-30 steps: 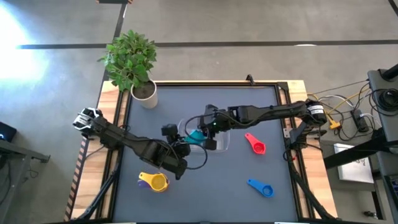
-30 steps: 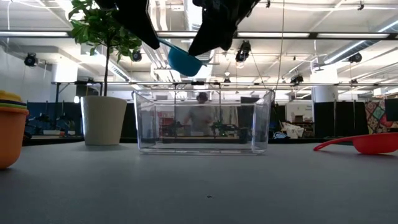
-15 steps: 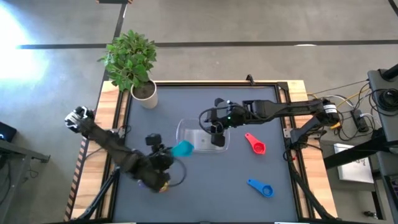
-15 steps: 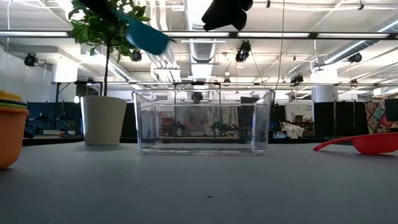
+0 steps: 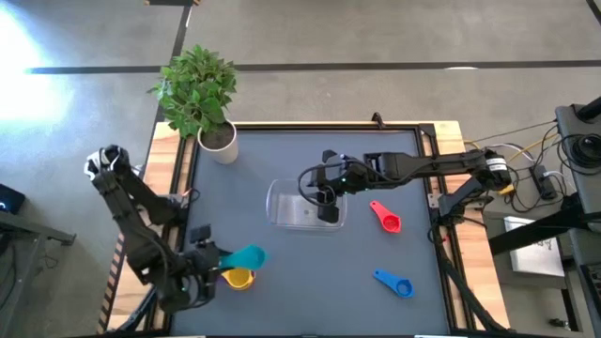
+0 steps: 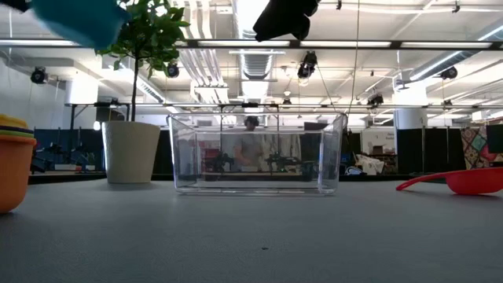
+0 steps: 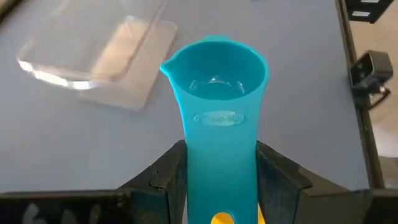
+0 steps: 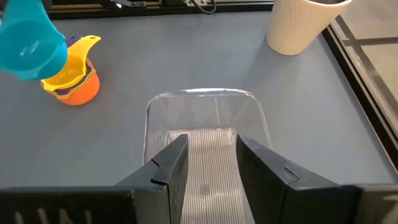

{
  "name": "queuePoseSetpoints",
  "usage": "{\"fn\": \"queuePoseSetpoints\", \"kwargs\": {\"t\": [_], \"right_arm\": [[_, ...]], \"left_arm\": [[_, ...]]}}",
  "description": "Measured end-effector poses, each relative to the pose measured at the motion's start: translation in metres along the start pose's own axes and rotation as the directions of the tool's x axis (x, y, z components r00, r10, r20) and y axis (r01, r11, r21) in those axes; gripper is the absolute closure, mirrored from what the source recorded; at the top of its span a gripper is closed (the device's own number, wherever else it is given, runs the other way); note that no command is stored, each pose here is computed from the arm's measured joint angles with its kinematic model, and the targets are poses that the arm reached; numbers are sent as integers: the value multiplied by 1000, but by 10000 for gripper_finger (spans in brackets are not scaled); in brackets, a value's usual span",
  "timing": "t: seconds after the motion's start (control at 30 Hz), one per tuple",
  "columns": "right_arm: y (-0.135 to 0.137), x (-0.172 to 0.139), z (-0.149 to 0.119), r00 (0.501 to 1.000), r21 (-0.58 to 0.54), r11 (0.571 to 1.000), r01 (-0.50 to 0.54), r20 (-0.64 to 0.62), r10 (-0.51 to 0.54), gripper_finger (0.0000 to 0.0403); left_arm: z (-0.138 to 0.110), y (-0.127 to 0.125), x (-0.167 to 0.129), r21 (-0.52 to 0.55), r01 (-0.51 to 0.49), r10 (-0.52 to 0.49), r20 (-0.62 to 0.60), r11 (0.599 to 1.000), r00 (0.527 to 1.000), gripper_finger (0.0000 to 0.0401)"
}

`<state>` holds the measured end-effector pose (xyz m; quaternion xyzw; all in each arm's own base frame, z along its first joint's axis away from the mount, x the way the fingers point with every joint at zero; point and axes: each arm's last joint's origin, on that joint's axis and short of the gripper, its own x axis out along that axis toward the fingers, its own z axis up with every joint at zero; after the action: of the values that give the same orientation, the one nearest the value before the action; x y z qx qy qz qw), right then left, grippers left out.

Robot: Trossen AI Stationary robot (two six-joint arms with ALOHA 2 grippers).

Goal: Nest measuring cups in basket
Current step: Stack the light blue measuring cup on top of the yellow measuring cup, then stack the red measuring cup on top of the light blue measuring cup

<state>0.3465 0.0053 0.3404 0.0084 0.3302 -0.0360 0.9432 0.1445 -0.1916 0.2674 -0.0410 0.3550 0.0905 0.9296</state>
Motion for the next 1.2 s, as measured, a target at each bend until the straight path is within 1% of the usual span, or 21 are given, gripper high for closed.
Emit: {"fn": "queuePoseSetpoints", "kwargs": {"t": [0.17, 0.33, 0.53, 0.63, 0.87, 0.97, 1.2], "right_arm": [[0, 0, 0, 1000, -1, 1000, 0, 0, 0, 275], [0, 0, 0, 1000, -10, 1000, 0, 0, 0, 279], [0, 0, 1, 1000, -12, 1000, 1, 6, 0, 277], [0, 0, 1, 1000, -12, 1000, 0, 12, 0, 273], [0, 0, 2, 1000, -12, 1000, 0, 18, 0, 272], [0, -1, 2, 1000, -12, 1000, 0, 19, 0, 273], [0, -2, 2, 1000, -12, 1000, 0, 15, 0, 266]], "left_arm": [[-29, -1, -1, -47, 38, -38, -15, 998, 999, 274], [-52, -2, -6, -90, 67, -70, -30, 994, 997, 274], [-62, -3, -6, -113, 95, -99, -26, 989, 995, 274], [-68, -3, -1, -110, 110, -114, -25, 988, 993, 274], [-90, 0, 16, -106, 126, -134, -71, 986, 988, 271], [-94, 1, 20, -116, 122, -131, -73, 986, 989, 252], [-98, 3, 22, -124, 113, -126, -103, 986, 987, 173]]}}
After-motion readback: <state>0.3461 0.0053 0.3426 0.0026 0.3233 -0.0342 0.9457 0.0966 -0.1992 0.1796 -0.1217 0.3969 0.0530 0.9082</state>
